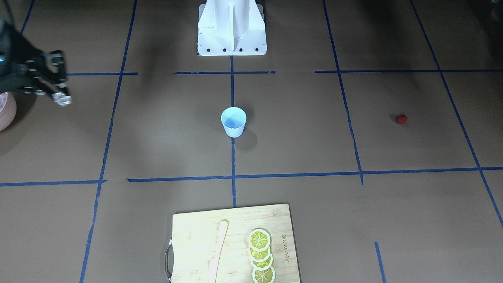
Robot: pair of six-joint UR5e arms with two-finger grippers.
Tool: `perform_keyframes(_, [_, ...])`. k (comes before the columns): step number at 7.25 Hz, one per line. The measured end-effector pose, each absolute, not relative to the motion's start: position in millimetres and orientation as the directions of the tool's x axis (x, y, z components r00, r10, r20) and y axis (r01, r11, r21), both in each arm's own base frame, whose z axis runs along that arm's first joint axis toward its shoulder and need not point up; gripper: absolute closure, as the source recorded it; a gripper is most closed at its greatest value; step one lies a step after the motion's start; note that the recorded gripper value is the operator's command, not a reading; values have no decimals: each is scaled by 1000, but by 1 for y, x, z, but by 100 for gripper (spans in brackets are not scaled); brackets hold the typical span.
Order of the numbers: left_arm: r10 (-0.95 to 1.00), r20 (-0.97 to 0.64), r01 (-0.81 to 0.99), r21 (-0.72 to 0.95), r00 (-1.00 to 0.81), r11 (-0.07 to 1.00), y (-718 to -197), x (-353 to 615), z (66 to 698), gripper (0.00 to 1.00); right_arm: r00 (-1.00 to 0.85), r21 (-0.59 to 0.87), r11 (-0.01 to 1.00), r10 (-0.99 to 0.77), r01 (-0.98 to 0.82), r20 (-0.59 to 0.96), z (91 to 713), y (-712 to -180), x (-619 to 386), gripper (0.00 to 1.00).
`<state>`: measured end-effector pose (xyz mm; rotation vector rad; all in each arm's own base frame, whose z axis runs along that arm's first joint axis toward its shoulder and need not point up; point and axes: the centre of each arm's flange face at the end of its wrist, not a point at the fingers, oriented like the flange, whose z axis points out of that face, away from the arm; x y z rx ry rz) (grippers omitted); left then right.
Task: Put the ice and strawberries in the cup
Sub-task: 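Carry the ice cube with the right gripper over the blue cup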
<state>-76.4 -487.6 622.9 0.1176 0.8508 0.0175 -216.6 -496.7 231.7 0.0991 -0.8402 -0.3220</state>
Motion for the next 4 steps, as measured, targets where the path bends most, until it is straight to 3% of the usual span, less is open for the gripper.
perform_keyframes(4, [54, -750, 30, 97, 659, 995, -487, -75, 628, 0, 659, 143, 980, -200, 140, 725, 133, -442, -410, 100])
